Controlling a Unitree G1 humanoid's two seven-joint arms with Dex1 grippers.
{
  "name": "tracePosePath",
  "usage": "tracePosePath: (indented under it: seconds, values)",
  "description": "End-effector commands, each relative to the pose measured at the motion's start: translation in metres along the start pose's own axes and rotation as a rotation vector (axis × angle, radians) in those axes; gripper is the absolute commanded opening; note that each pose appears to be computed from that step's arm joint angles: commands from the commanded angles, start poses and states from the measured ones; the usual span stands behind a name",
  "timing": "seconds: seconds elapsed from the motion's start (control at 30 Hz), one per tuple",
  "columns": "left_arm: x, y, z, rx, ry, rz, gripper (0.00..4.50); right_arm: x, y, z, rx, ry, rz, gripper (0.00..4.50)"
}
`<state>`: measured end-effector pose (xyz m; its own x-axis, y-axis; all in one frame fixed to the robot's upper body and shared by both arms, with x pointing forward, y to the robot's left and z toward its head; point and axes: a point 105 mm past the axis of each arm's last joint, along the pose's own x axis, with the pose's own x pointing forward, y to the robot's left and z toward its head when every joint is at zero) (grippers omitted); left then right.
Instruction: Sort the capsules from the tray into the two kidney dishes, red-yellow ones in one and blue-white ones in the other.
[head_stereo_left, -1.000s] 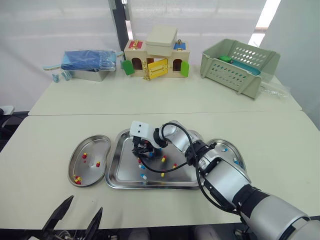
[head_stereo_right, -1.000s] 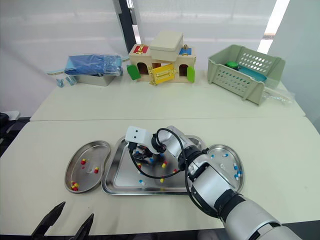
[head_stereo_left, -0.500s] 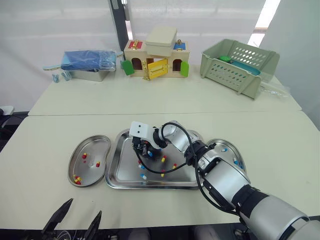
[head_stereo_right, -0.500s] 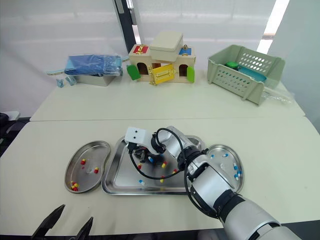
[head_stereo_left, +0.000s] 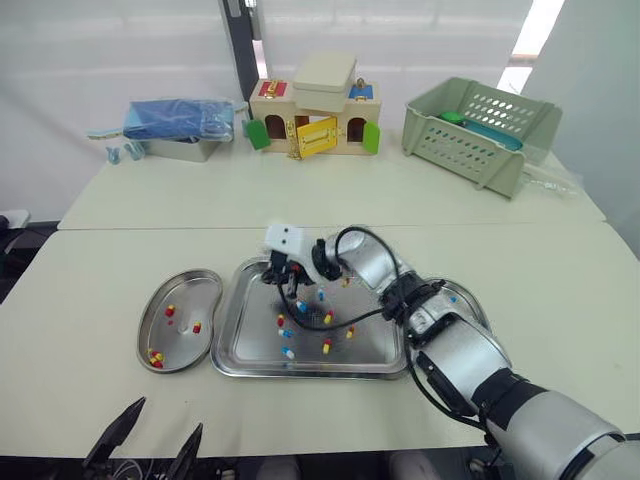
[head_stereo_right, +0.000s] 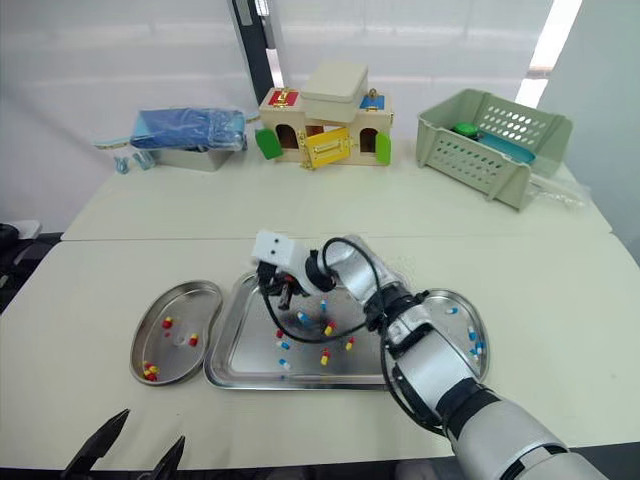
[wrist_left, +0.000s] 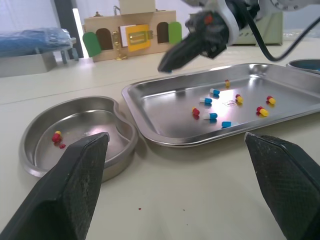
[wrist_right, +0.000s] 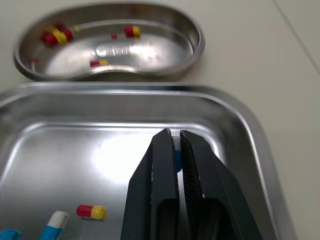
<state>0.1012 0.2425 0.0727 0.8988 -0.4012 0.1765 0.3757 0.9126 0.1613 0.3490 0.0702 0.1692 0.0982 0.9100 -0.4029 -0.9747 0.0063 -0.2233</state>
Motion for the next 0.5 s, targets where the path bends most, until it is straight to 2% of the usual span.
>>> tracePosePath:
  seconds: [0.03,0.13,0.23,0.5]
  values:
    - [0.002,-0.006,0.008,0.014,-0.027,-0.091,4.5,-0.047,0.013,0.015,-0.017,-0.084,0.024,0.02]
    - [0.008,-0.01,0.01,0.001,-0.043,-0.163,4.5,-0.098,0.018,-0.001,-0.008,-0.065,-0.06,0.02]
    - [0.017,-0.012,0.013,-0.007,-0.068,-0.235,4.5,-0.143,0.025,-0.028,0.025,0.015,-0.152,0.02]
    - [0.03,-0.022,0.018,-0.012,-0.106,-0.454,4.5,-0.217,0.059,-0.092,0.132,0.244,-0.281,0.02]
